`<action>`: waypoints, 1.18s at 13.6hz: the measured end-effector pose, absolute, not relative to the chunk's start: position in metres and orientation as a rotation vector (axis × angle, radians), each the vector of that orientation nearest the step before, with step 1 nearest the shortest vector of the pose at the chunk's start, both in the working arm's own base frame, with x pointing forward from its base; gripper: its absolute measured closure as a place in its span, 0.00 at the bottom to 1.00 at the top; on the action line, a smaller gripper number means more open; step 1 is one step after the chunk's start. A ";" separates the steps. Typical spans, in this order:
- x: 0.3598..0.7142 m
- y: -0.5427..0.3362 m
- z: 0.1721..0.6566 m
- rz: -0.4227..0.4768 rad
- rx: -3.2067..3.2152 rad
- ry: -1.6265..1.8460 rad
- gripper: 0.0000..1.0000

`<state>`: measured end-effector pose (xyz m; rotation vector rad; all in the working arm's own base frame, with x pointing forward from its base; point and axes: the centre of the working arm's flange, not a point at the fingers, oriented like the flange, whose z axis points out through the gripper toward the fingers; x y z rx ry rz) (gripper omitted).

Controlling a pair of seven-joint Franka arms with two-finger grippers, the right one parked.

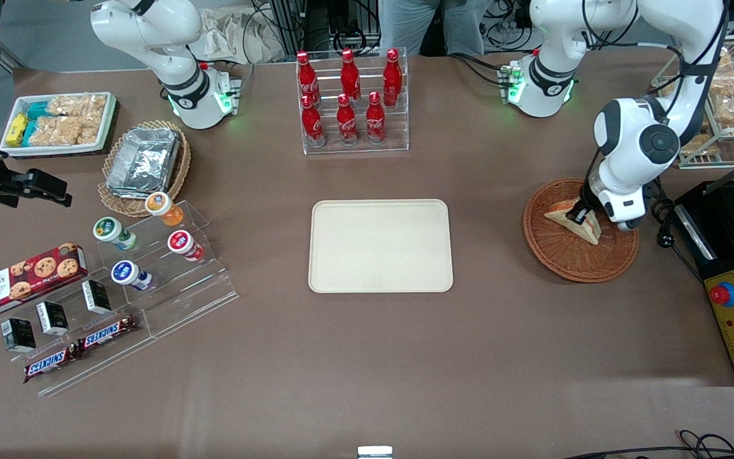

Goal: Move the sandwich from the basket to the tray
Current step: 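Close the left gripper on the sandwich and lift it, then carry the sandwich with the left gripper over the white tray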

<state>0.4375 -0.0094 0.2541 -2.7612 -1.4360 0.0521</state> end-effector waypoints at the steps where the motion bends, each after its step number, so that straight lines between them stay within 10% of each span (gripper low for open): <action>1: 0.439 -0.016 0.265 0.065 -2.777 -1.391 0.65; 11: 0.471 -0.119 0.532 0.162 -2.982 -0.743 0.79; 16: 0.484 -0.213 0.545 0.144 -3.125 -0.592 0.79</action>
